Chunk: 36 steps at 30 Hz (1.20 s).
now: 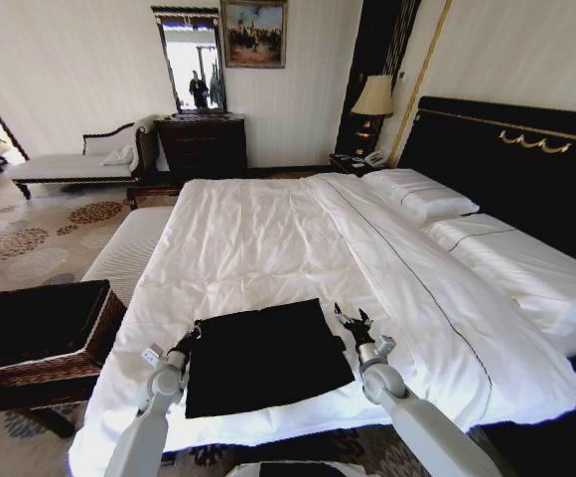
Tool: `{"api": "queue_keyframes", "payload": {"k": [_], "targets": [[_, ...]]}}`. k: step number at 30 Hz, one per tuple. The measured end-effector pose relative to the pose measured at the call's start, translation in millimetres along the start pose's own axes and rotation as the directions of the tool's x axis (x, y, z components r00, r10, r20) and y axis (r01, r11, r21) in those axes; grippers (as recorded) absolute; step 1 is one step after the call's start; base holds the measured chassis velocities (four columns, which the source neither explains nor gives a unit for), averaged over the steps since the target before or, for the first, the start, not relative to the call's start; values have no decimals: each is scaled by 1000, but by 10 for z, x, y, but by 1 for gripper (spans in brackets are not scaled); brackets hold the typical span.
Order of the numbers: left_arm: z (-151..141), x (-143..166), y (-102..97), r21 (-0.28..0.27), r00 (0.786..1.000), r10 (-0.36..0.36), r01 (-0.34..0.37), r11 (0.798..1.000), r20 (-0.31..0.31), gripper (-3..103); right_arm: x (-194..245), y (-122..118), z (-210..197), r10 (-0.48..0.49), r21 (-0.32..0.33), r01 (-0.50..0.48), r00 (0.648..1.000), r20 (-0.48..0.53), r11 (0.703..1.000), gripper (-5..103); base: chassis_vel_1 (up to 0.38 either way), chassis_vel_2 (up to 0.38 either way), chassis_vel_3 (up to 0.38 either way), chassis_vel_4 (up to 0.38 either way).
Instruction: Fold the clothes on the bed and place them into the basket.
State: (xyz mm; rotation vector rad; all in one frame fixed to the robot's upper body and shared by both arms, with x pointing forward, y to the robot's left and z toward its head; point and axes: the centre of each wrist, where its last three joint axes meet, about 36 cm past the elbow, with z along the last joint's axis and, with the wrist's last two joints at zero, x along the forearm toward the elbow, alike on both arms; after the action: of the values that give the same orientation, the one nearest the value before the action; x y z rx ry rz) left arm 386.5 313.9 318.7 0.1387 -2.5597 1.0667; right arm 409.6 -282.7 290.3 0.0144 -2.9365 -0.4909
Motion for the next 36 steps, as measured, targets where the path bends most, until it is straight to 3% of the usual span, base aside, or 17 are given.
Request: {"api": "queue_keyframes", "payload": {"k": [5,13,16,30,32,36], "targets": [[-155,22,-9,9,999,5,-6,1000,37,0,-211,-150,53,-145,-77,144,989,-7,986,100,0,0,0,0],[-224,80,-4,2,999,7,-7,1000,52,0,-413,-186,94,-219,-162,209,974,-48,964,100,0,0,0,0],[-233,90,-19,1,998,11,-11,1000,55,0,-486,-171,149,-274,-209,258,960,-52,943,100,0,0,0,0],[-269,140,-82,-16,998,30,-29,999,58,0,-605,-151,259,-341,-307,298,936,-93,904,103,0,0,0,0],[-258,138,-92,-16,998,32,-31,999,55,0,-628,-121,301,-345,-314,299,933,-102,901,89,0,0,0,0],[-254,129,-94,-16,998,31,-31,999,54,0,-655,-72,362,-349,-312,300,930,-114,901,79,0,0,0,0]]}}
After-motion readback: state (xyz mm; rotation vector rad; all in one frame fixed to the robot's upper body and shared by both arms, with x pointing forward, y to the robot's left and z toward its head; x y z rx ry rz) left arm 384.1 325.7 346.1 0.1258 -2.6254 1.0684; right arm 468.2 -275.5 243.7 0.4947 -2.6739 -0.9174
